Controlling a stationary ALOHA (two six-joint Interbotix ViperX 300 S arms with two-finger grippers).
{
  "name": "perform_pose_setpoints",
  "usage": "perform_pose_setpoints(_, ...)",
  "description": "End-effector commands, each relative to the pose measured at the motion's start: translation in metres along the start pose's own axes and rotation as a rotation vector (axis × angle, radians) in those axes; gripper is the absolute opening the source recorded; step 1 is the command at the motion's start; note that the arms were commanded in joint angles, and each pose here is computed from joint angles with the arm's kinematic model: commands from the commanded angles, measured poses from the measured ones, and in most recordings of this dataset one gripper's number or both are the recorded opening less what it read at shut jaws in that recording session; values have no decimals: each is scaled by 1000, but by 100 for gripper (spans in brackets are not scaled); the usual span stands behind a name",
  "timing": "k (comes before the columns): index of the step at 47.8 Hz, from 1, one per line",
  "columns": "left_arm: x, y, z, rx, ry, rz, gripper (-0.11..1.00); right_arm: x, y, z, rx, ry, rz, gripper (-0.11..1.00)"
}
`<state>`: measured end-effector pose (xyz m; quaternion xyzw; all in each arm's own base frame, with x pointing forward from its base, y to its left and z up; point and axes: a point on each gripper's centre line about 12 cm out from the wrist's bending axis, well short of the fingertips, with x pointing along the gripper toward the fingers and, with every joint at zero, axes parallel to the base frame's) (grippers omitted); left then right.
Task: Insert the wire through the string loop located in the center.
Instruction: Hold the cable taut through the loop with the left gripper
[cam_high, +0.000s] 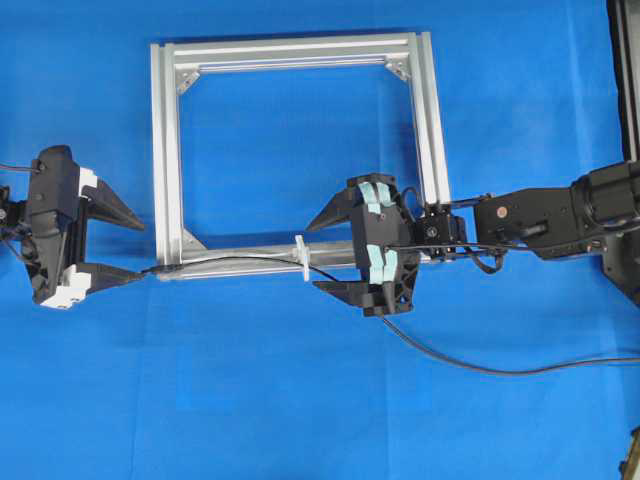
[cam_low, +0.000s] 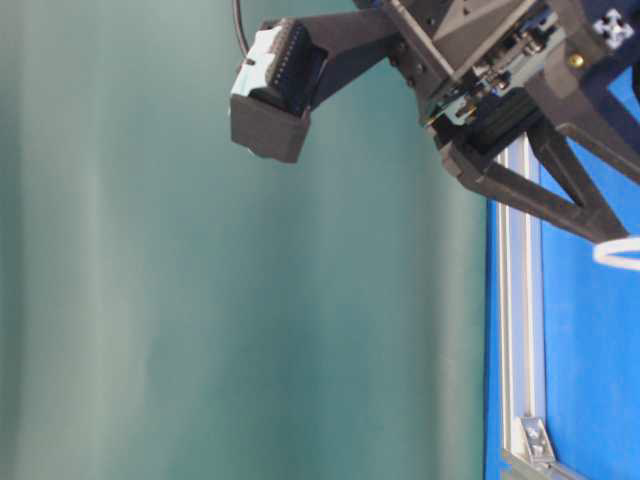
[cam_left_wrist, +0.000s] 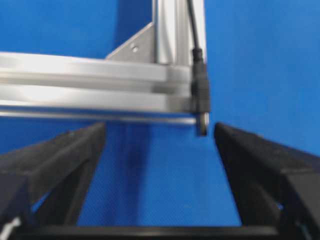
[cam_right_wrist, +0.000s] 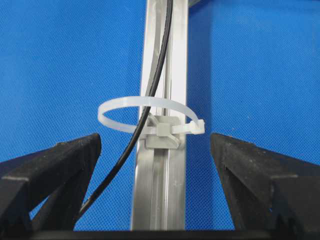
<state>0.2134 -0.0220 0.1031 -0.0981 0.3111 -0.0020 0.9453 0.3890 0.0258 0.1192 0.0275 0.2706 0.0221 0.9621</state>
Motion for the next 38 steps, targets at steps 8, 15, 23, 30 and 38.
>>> perform_pose_setpoints(8, -1, 1, 4, -4, -12, 2, 90, -6, 2, 16, -1, -49, 7, 96)
perform_pose_setpoints(15, -1, -1, 8, -4, -26, -2, 90, -8, 2, 18, 2, -49, 5, 96)
perform_pose_setpoints(23, -2, -5, 23, 0, -72, -15, 90, -21, 4, 30, -2, -58, 7, 96)
perform_pose_setpoints(30, -5, -8, 35, 21, -98, -24, 90, -34, 4, 41, -2, -72, 7, 96)
perform_pose_setpoints(38, -9, -11, 48, 41, -133, -32, 89, -49, 5, 53, -4, -86, 8, 96)
